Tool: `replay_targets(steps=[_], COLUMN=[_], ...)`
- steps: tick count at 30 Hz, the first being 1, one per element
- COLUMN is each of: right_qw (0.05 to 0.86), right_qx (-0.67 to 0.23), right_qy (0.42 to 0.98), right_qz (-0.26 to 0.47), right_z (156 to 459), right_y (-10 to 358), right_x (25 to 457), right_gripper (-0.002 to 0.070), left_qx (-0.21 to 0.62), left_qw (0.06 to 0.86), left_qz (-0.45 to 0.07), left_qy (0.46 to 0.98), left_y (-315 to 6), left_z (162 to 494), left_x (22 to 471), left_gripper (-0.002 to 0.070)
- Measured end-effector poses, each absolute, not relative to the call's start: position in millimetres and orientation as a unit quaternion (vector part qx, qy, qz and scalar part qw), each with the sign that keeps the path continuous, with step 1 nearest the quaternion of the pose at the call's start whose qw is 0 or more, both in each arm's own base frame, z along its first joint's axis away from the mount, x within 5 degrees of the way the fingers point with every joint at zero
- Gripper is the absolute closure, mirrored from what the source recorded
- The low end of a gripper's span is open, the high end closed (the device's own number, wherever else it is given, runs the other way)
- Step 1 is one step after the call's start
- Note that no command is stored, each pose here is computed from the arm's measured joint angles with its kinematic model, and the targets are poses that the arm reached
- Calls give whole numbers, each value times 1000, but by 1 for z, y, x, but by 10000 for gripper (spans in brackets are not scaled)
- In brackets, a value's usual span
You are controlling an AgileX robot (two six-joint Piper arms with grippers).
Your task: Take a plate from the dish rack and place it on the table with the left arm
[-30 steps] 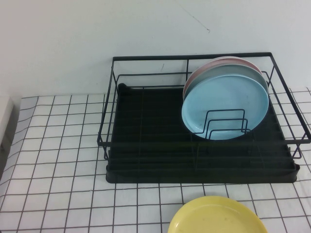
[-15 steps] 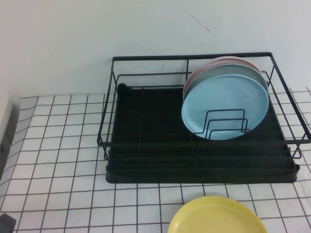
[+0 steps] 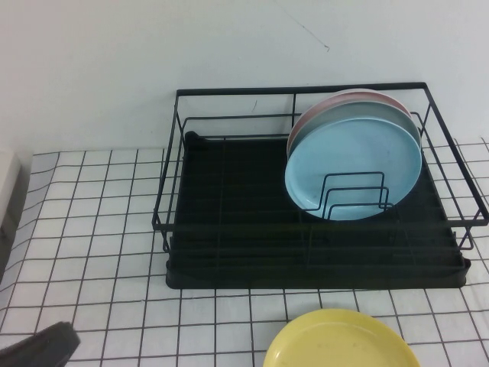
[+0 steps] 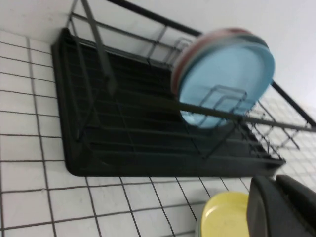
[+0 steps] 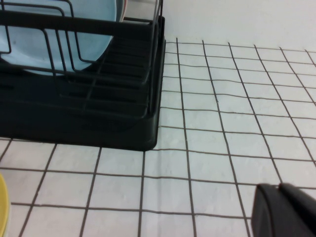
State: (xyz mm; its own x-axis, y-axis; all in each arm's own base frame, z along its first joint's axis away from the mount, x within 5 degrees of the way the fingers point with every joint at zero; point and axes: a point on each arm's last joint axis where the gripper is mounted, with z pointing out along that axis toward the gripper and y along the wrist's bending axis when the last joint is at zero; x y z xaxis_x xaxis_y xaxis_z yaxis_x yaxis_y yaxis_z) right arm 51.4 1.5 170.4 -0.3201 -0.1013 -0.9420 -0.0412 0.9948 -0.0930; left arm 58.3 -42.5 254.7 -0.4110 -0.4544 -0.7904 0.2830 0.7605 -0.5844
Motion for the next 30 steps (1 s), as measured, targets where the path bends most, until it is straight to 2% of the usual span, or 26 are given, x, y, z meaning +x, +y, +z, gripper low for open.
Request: replay_targets(steps=[5, 9, 15, 19, 30], right_qw=[581, 581, 581, 581, 581], right_qx=[-44, -44, -44, -44, -44], right_qy=[812, 812, 812, 812, 812], right_qz=[-26, -26, -26, -26, -26], right_z=[170, 170, 170, 170, 170], right_y=[1, 1, 1, 1, 1], right_x=[51, 51, 51, 51, 51], right_gripper=[678, 678, 678, 678, 678], left_qx=[98, 198, 243, 251, 316], left_qw=[478, 440, 441, 437, 444], left_qz=[-319, -330, -351, -354, -313], left_qy=[813, 811, 790, 788, 778], left_y=[-56, -64, -69, -76, -144], left_z=[300, 327, 348, 347, 332], left_x=[90, 125, 184, 218, 259], left_gripper=[678, 678, 678, 678, 678])
